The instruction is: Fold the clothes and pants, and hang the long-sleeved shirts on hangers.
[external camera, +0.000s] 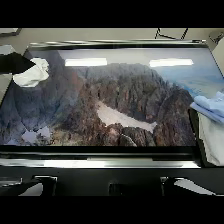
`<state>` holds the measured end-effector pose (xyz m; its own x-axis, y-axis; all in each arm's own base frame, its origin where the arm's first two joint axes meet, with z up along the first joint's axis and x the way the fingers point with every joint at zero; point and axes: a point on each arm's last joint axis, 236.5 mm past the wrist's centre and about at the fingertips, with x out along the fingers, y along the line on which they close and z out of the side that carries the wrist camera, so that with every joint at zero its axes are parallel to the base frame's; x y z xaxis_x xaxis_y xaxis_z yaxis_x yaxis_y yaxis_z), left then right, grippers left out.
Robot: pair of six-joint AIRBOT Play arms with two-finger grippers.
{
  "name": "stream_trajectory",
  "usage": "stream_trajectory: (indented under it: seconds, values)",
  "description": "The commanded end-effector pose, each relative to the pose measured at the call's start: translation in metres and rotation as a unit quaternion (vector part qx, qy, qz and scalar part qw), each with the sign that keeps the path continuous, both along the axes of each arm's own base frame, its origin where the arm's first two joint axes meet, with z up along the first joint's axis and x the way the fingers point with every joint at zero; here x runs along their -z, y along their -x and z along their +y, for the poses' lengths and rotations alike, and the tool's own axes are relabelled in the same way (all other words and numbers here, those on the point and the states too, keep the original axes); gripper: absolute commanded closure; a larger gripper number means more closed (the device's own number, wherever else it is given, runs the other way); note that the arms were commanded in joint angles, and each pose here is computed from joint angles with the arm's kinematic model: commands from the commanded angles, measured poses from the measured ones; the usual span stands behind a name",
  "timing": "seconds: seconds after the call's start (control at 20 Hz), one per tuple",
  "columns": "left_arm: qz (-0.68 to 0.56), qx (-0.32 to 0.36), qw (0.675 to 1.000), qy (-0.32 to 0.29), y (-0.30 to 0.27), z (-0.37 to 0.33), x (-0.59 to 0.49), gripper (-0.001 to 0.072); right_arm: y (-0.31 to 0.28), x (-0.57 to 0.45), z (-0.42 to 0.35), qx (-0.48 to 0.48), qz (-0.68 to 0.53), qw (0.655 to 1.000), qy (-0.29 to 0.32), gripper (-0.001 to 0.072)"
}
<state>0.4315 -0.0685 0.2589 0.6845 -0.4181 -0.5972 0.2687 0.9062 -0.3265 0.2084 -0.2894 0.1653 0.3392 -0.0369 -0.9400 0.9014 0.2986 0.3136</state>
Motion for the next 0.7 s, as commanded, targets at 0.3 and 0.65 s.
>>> stream_trajectory:
  seconds: [0.3,0.65]
  values:
    - [0.001,0.024,1.0,-0.001,0.003,-0.02,0.001,0.0685,0.108,0.152,0.048,0.016,0.208,0.976,-0.065,0.0481]
    - [-0.141,-0.029,0.989,0.047,-0.031,-0.018,-0.076,0.0687,-0.055,-0.038,-0.052,-0.014,-0.161,0.961,0.224,0.0028]
